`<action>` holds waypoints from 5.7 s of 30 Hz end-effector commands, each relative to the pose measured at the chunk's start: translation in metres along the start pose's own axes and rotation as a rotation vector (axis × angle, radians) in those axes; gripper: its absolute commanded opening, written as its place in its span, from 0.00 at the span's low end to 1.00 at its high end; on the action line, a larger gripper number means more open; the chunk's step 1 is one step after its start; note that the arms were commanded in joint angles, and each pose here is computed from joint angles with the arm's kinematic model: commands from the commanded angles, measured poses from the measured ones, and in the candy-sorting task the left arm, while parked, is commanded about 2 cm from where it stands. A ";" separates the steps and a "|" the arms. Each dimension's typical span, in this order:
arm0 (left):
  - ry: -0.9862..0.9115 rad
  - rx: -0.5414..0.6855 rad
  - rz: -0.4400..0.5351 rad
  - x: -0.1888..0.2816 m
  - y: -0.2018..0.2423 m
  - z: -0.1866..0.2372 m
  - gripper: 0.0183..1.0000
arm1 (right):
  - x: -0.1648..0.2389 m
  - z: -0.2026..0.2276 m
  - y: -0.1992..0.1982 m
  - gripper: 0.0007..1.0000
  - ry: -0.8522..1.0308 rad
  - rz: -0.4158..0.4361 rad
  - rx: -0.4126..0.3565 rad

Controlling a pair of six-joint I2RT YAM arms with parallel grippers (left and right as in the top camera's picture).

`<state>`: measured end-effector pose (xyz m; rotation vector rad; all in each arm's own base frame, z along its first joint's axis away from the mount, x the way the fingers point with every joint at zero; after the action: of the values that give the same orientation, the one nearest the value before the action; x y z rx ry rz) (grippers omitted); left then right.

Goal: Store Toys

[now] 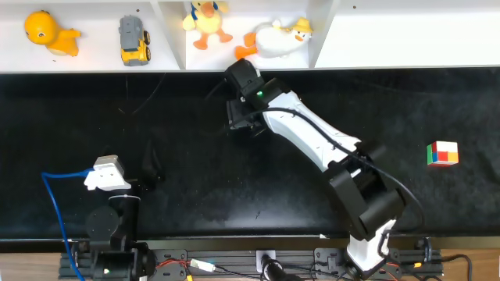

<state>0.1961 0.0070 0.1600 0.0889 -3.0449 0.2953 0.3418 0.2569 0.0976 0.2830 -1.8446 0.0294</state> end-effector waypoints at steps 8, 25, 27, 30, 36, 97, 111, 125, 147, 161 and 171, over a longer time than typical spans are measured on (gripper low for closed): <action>-0.005 0.024 0.019 0.000 -0.003 0.000 1.00 | -0.008 0.002 0.005 0.66 0.004 0.041 0.004; -0.005 0.024 0.019 0.000 -0.003 0.000 1.00 | -0.019 0.003 0.002 0.48 0.012 0.060 -0.055; -0.005 0.024 0.019 0.000 -0.003 0.000 1.00 | -0.020 0.002 0.001 0.44 0.012 0.061 -0.057; -0.005 0.024 0.019 0.000 -0.003 0.000 1.00 | -0.019 0.002 0.001 0.36 0.014 0.061 -0.057; -0.005 0.024 0.019 0.000 -0.003 0.000 1.00 | -0.019 0.005 -0.001 0.21 0.029 0.070 -0.060; -0.005 0.024 0.019 0.000 -0.003 0.000 1.00 | 0.167 0.023 -0.229 0.05 -0.248 0.286 -0.300; -0.005 0.024 0.019 0.000 -0.003 0.000 1.00 | 0.107 -0.036 -0.242 0.04 -0.331 0.276 -0.116; -0.005 0.024 0.019 0.000 -0.003 0.000 1.00 | 0.081 -0.080 -0.245 0.05 -0.500 0.229 -0.096; -0.005 0.024 0.019 0.000 -0.003 0.000 1.00 | 0.063 -0.092 -0.242 0.85 -0.531 0.157 -0.157; -0.005 0.024 0.019 0.000 -0.003 0.000 1.00 | 0.174 -0.032 -0.239 1.00 -0.525 0.265 -0.459; -0.005 0.024 0.019 0.000 -0.003 0.000 1.00 | 0.230 0.074 -0.258 1.00 -0.420 0.302 -1.140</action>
<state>0.1961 0.0070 0.1600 0.0889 -3.0449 0.2953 0.2805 -0.0281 0.2579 -0.6063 -2.0796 -0.6244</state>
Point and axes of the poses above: each gripper's point midway between its finger pads, its own x axis back along the fingers, its own y axis along the line the jaws close on, z = x × y, the point moved 5 cm from there along x, back along the fingers, and after that the axes turned 1 degree about -x, right-handed, at the moved point
